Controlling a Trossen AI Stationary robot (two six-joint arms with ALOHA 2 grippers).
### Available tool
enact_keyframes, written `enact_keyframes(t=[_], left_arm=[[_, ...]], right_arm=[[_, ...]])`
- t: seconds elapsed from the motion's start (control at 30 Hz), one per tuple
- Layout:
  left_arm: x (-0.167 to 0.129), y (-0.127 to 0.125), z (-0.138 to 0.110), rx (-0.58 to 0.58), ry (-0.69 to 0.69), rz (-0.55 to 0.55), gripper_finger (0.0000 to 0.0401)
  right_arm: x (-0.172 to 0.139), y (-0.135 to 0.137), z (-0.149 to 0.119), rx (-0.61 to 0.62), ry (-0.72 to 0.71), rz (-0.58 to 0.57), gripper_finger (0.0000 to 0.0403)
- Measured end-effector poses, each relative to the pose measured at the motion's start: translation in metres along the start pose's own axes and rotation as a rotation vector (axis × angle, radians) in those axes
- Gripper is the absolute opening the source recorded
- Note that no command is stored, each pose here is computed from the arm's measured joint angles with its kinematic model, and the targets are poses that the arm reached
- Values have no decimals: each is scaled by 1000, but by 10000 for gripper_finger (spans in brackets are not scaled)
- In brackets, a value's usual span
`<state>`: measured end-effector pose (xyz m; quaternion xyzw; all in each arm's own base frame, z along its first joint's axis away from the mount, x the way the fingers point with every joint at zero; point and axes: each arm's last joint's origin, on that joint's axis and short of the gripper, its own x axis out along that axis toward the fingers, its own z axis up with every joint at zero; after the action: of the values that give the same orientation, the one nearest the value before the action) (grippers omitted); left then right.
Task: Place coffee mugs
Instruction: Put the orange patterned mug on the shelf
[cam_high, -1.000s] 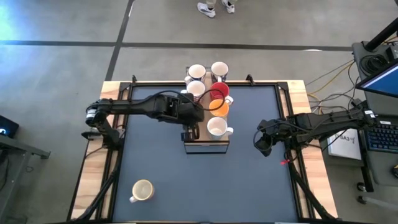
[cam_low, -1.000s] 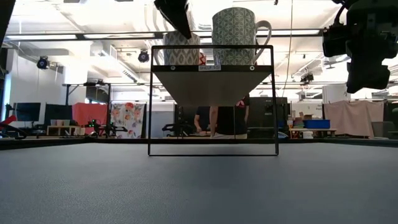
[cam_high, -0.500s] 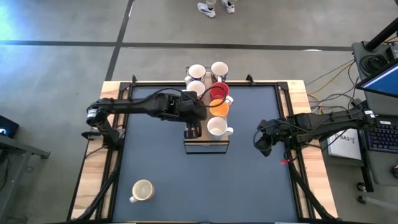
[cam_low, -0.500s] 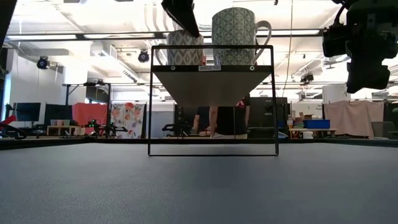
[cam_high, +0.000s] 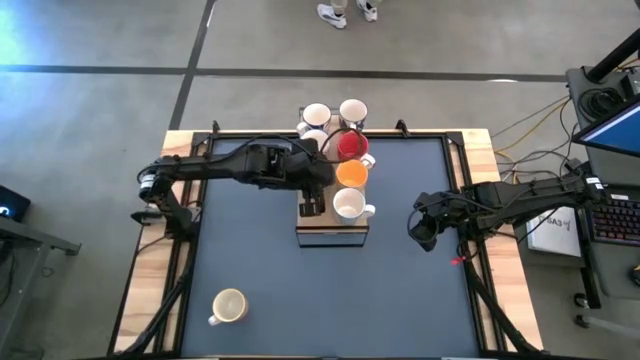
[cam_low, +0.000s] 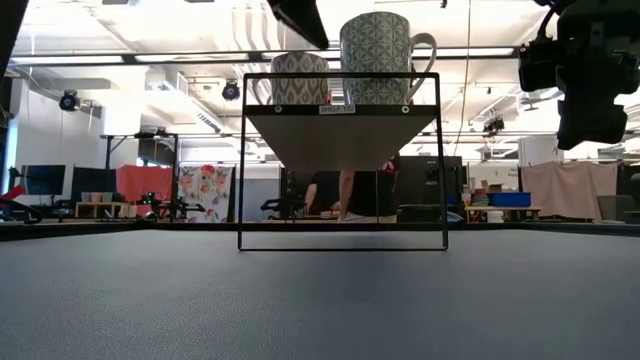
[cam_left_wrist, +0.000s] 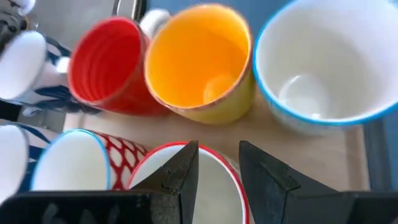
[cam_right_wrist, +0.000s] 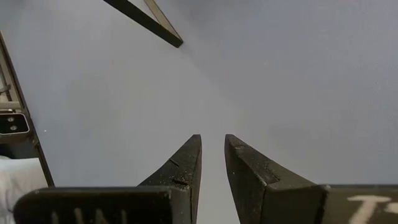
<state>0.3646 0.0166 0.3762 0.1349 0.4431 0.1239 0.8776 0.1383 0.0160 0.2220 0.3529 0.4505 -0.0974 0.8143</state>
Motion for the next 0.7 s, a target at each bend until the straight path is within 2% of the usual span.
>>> enact_keyframes(t=[0.17,0.33,0.53,0.7], left_arm=[[-31,-3,5,-34,-6,-41,98],[-55,-21,-10,-142,164,-129,98],[-86,-53,-38,-233,301,-106,98],[-105,-87,-80,-367,384,-149,98]], right_arm=[[0,0,0,0,0,0,61],[0,0,0,0,0,0,61],[0,0,0,0,0,0,61],[0,0,0,0,0,0,61]])
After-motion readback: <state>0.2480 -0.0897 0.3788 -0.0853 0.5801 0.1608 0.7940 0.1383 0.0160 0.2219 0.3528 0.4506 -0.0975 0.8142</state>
